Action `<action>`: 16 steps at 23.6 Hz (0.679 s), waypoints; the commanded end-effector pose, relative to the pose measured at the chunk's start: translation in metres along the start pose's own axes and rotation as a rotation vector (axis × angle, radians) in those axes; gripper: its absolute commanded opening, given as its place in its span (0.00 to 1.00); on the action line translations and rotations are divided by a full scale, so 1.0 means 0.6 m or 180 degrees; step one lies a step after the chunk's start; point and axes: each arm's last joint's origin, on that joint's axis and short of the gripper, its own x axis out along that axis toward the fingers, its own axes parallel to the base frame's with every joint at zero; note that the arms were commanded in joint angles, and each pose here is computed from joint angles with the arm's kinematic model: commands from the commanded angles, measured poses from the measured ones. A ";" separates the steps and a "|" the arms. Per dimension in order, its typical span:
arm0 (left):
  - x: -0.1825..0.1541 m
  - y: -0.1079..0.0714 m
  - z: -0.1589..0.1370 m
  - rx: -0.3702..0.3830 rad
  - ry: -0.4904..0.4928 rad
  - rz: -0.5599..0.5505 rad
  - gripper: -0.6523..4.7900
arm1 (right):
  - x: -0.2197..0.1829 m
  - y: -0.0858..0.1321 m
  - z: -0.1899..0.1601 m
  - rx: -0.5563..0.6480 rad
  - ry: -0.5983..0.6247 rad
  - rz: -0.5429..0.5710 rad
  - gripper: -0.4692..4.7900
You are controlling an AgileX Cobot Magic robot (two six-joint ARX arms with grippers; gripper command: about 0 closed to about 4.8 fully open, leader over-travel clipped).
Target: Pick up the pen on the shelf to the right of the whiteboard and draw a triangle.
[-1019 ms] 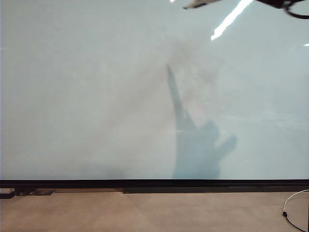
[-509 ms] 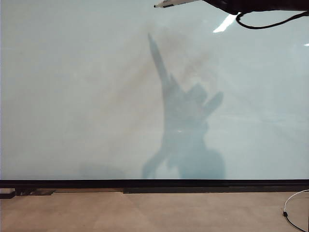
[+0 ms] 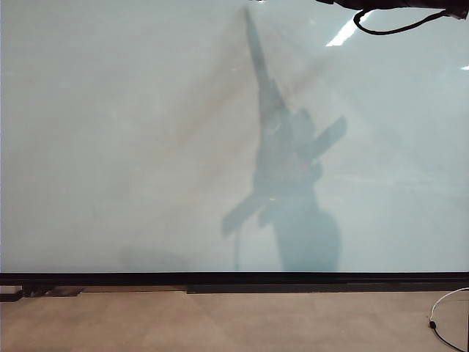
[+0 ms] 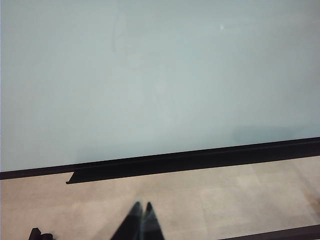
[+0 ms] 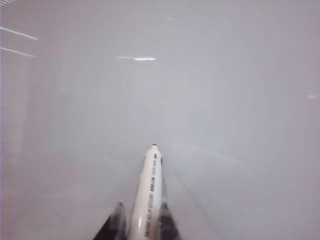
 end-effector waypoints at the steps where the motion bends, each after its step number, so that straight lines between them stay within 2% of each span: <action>1: -0.001 0.000 0.003 0.0005 -0.0030 0.0002 0.11 | 0.002 -0.001 0.008 -0.0074 -0.0086 -0.0059 0.09; 10: -0.001 0.000 0.003 0.0005 -0.0030 0.0002 0.11 | 0.002 -0.001 0.002 -0.0095 0.0034 -0.0052 0.09; 16: -0.001 0.000 0.003 0.0005 -0.0030 0.0002 0.11 | 0.007 0.000 -0.029 -0.0051 0.0198 -0.0027 0.09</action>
